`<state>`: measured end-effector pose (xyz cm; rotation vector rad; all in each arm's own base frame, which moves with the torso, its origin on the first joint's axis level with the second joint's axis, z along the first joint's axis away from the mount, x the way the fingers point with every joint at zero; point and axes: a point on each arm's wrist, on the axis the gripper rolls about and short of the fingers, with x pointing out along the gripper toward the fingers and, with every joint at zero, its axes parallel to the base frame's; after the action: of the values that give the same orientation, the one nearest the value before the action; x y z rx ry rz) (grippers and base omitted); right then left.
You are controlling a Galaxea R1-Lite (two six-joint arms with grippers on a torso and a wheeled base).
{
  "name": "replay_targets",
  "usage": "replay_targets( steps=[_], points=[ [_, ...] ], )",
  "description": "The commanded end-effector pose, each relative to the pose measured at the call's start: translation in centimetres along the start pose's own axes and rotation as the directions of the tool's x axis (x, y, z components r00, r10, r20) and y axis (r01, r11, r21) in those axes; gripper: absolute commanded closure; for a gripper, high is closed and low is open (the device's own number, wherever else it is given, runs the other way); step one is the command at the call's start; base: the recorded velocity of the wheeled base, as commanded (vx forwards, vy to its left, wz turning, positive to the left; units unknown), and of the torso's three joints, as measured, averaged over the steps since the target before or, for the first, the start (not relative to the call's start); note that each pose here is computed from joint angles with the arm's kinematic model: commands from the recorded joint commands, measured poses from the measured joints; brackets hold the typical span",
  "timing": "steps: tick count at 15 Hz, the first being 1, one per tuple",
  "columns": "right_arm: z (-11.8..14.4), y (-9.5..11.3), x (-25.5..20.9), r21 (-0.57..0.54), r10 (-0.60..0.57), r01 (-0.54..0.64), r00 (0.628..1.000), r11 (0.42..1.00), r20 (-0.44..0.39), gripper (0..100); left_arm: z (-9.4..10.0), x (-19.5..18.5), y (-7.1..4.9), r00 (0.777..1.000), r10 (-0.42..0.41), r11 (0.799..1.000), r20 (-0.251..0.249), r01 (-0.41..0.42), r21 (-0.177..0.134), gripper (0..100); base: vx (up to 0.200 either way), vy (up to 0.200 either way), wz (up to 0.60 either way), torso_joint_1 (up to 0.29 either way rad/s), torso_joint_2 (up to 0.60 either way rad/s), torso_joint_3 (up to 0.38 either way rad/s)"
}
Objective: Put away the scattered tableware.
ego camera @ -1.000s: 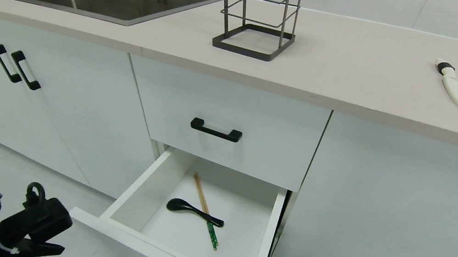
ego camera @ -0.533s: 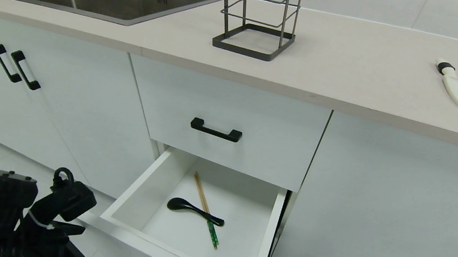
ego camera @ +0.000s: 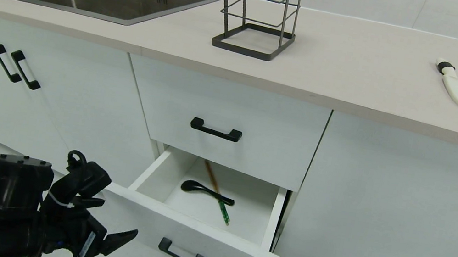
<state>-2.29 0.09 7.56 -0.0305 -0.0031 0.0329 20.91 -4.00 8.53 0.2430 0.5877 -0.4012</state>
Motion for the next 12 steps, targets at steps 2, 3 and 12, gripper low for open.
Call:
replay_targets(
  steps=[2, 3, 12],
  points=[
    [0.0, 0.0, 0.0, 0.000, 0.001, -0.001, 1.000, 1.000, -0.001, 0, -0.1, 2.3, 0.4, 0.999, 0.011, 1.000, 0.049, -0.011, 0.006, 0, 0.000, 0.000, 0.00, 0.000, 0.00, 0.000],
    [0.0, 0.0, 0.0, 0.000, 0.001, -0.001, 1.000, 1.000, -0.001, 0, 0.1, 2.8, 0.5, 0.997, 0.016, 1.000, 0.082, -0.017, 0.008, 0, 0.000, 0.000, 0.00, 0.000, 0.00, 0.000],
    [0.0, 0.0, 0.0, 0.000, 0.001, -0.001, 1.000, 1.000, -0.001, 0, 1.5, 4.3, 0.5, 0.992, -0.005, 1.000, 0.128, 0.001, 0.028, 0, 0.000, 0.000, 0.00, 0.000, 0.00, 0.000]
  ],
)
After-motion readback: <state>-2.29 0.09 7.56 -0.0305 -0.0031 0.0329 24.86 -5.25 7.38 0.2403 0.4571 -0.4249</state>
